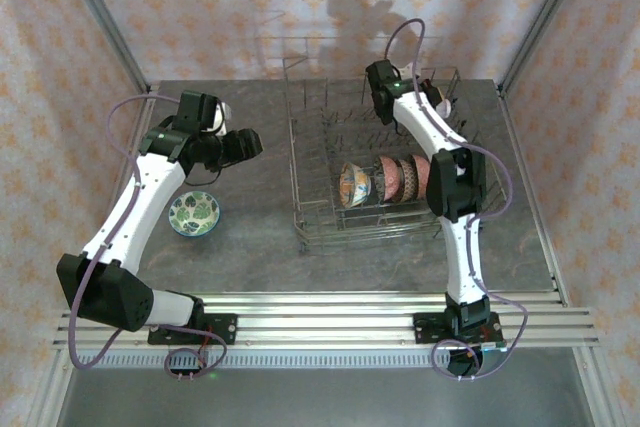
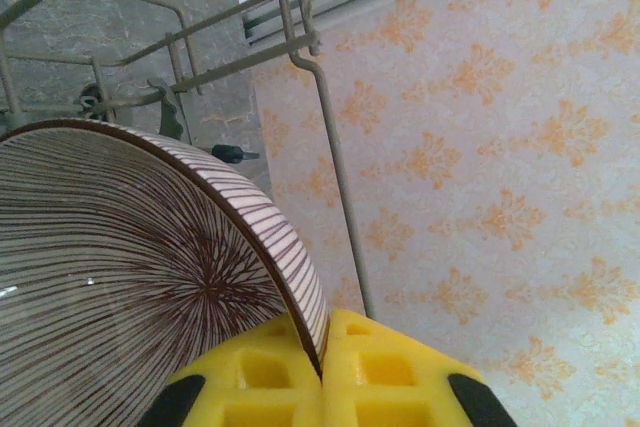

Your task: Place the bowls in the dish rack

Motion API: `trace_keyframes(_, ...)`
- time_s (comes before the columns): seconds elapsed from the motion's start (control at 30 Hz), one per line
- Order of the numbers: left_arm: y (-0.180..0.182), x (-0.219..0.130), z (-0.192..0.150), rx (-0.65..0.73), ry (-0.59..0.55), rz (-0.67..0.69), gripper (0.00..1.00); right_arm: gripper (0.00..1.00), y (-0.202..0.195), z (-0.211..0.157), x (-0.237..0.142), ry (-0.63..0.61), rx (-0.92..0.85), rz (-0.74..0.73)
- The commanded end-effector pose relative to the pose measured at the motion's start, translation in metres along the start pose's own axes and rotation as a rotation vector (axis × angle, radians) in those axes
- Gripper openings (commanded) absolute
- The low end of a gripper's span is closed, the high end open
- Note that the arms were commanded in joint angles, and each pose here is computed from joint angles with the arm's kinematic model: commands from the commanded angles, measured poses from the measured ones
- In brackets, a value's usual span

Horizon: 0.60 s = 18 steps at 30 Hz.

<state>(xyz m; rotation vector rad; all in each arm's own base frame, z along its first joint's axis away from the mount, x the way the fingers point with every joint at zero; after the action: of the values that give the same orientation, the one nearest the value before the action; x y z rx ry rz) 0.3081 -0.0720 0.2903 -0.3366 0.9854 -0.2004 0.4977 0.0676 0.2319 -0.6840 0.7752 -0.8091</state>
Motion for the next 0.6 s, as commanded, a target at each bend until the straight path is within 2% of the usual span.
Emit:
trace_keyframes(0.0,0.004,-0.001,0.000,0.010,-0.011,-0.006,0.72,0.00,-0.006,0.015,-0.004,-0.039,0.021,-0.068)
trace_keyframes(0.1,0.005,-0.002,-0.001,0.009,-0.012,-0.001,0.72,0.02,0.000,0.015,-0.003,-0.038,0.001,-0.072)
trace_keyframes(0.3,0.009,-0.009,-0.004,0.002,-0.015,0.012,0.72,0.17,0.008,0.012,-0.005,-0.026,-0.023,-0.042)
trace_keyframes(0.47,0.017,-0.017,-0.012,-0.021,-0.006,0.031,0.72,0.30,0.018,0.007,-0.005,0.007,-0.035,0.042)
trace_keyframes(0.57,0.026,-0.025,-0.021,-0.049,-0.005,0.059,0.72,0.33,0.022,0.005,-0.004,0.022,-0.040,0.065)
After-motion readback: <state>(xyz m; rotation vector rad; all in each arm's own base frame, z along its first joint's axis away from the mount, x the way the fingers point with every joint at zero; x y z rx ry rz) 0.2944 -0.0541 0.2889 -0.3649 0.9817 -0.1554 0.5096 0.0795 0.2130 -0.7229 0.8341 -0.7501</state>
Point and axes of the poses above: each hand's point on the last joint's axis, 136 mm out from that joint toward the fingers, its own x axis out along the fingers, its own y axis along the line the jaws close on, z = x × y, the point moved 7 cm from there along -x, back along the fingers, and after that the axes turned 12 degrees about x, right-handed, at the moved point
